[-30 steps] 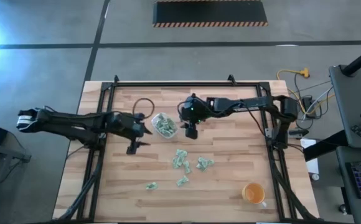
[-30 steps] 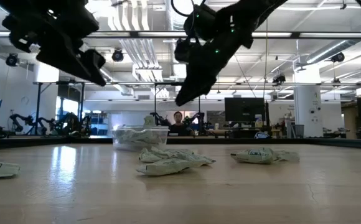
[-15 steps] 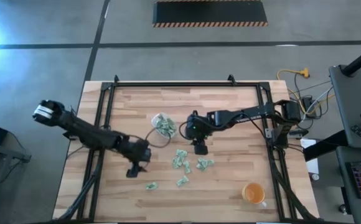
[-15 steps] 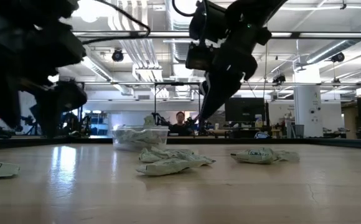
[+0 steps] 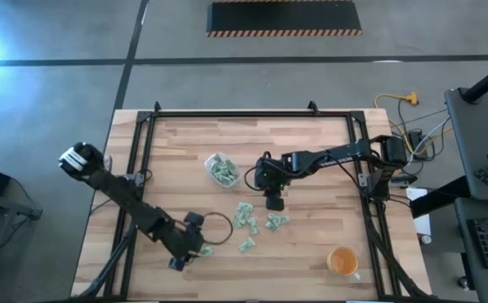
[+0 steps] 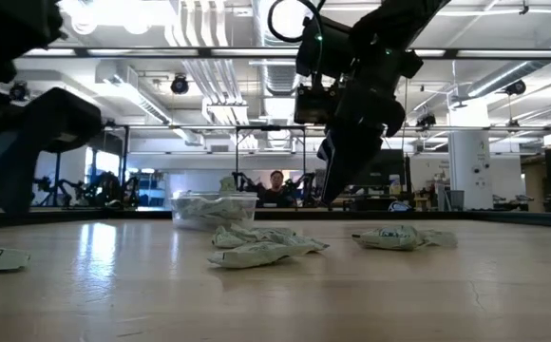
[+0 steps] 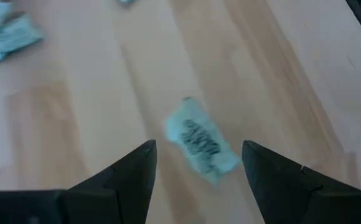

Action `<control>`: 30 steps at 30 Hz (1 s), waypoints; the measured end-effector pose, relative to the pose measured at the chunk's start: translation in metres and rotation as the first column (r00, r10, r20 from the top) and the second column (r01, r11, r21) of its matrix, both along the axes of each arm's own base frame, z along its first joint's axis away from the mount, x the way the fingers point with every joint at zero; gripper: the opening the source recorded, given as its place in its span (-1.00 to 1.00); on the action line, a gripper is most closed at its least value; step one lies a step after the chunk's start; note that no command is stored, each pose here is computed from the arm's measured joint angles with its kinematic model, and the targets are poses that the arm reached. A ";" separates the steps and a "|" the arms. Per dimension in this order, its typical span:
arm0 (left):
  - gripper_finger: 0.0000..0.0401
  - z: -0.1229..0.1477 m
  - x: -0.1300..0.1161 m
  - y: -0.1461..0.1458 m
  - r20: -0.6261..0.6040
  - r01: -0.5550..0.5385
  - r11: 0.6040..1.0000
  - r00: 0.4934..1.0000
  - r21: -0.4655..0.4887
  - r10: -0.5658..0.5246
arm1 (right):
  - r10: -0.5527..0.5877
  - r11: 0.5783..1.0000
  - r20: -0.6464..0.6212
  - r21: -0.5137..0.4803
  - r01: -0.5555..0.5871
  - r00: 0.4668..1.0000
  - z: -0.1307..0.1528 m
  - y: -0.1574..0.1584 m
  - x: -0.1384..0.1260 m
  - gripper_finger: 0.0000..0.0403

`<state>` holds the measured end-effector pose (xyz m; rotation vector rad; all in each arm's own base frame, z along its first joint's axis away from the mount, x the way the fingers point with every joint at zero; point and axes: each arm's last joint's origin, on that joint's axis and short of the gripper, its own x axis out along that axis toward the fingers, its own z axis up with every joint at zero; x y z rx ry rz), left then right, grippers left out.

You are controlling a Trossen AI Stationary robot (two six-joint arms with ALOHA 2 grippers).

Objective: Pick and place Stevia / Truvia into bins
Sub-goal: Put the stevia packet into the transparent bin

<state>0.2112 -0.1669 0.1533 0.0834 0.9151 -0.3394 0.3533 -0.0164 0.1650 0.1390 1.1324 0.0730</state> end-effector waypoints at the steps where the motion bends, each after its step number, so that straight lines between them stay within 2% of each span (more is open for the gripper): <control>1: 0.10 -0.002 0.001 -0.004 -0.005 0.008 1.000 1.000 0.006 -0.008 | 0.000 1.000 -0.001 0.000 0.000 1.000 0.000 0.000 0.000 -0.56; 10: 0.10 -0.017 0.007 -0.010 -0.072 -0.001 0.997 0.997 0.075 0.006 | -0.014 1.000 -0.001 0.007 0.014 1.000 0.000 0.000 0.000 -0.62; 13: 0.04 -0.017 0.006 -0.008 -0.075 -0.010 0.995 0.997 0.099 0.017 | -0.018 1.000 -0.002 0.009 0.018 1.000 0.000 0.000 0.000 -0.64; 17: -0.20 -0.015 0.004 -0.006 -0.071 -0.016 0.992 0.997 0.123 0.025 | -0.022 1.000 -0.003 0.011 0.022 1.000 0.000 0.000 0.000 -0.64; 25: -0.93 -0.015 0.002 -0.004 -0.077 0.029 0.987 0.997 0.161 -0.017 | -0.022 1.000 -0.004 0.011 0.022 1.000 0.000 0.000 0.000 -0.62; 30: -0.98 -0.014 0.003 -0.001 -0.032 0.030 0.969 0.999 0.246 -0.023 | -0.022 1.000 -0.003 0.011 0.022 1.000 0.000 0.000 0.000 -0.66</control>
